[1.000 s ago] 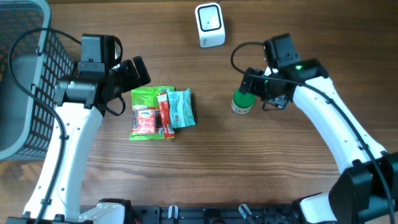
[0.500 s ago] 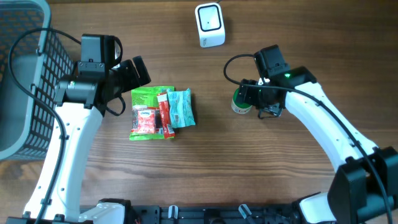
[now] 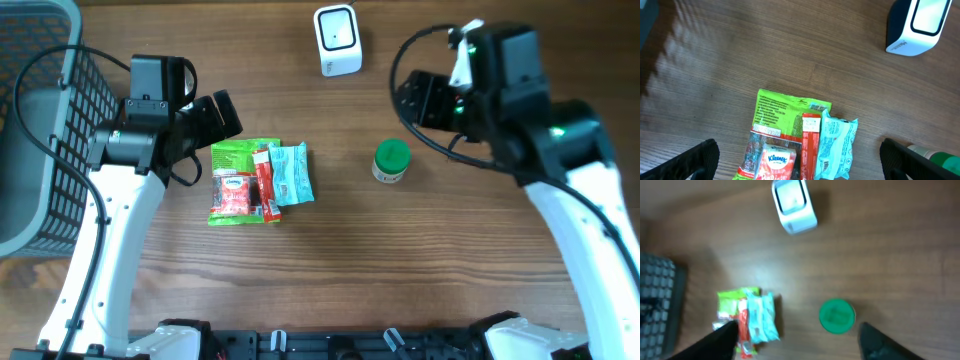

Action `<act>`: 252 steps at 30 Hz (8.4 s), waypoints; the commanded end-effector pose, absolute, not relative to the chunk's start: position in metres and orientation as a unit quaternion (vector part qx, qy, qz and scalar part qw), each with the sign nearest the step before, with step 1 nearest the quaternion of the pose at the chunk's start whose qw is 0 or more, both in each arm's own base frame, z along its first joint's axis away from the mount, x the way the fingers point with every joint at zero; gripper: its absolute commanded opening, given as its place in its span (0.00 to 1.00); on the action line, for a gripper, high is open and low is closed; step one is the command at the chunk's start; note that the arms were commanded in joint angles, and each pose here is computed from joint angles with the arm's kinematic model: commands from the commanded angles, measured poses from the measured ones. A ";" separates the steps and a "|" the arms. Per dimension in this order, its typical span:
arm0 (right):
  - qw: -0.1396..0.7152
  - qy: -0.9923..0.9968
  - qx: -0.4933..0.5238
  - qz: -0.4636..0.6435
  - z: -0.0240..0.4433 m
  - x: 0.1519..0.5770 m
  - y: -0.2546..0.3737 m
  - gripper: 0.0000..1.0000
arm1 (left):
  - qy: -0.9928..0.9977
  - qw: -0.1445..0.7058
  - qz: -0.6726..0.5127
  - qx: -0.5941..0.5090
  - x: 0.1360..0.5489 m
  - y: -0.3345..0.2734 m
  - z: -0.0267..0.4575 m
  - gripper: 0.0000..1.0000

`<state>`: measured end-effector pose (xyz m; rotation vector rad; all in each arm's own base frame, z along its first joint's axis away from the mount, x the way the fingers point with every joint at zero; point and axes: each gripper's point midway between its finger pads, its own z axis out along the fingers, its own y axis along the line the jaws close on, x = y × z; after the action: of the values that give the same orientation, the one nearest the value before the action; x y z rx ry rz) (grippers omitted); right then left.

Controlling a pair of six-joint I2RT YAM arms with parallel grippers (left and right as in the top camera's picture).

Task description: Scan the item barcode

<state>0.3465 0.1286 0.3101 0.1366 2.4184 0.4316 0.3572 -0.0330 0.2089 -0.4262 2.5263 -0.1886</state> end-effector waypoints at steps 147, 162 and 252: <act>0.038 0.993 -0.106 0.030 0.032 0.351 0.146 0.90 | 0.942 0.290 -0.063 -0.158 0.358 -0.029 0.213 1.00; 0.025 0.999 -0.026 0.033 0.017 0.342 0.143 0.84 | 0.942 0.290 -0.063 -0.158 0.358 -0.029 0.213 1.00; 0.056 0.985 -0.162 -0.027 0.025 0.354 0.124 0.99 | 0.942 0.290 -0.063 -0.158 0.358 -0.029 0.213 1.00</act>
<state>0.3522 0.1293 0.0238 -0.1726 3.0318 -0.0227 0.3572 -0.0330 0.2089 -0.4261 2.5264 -0.1891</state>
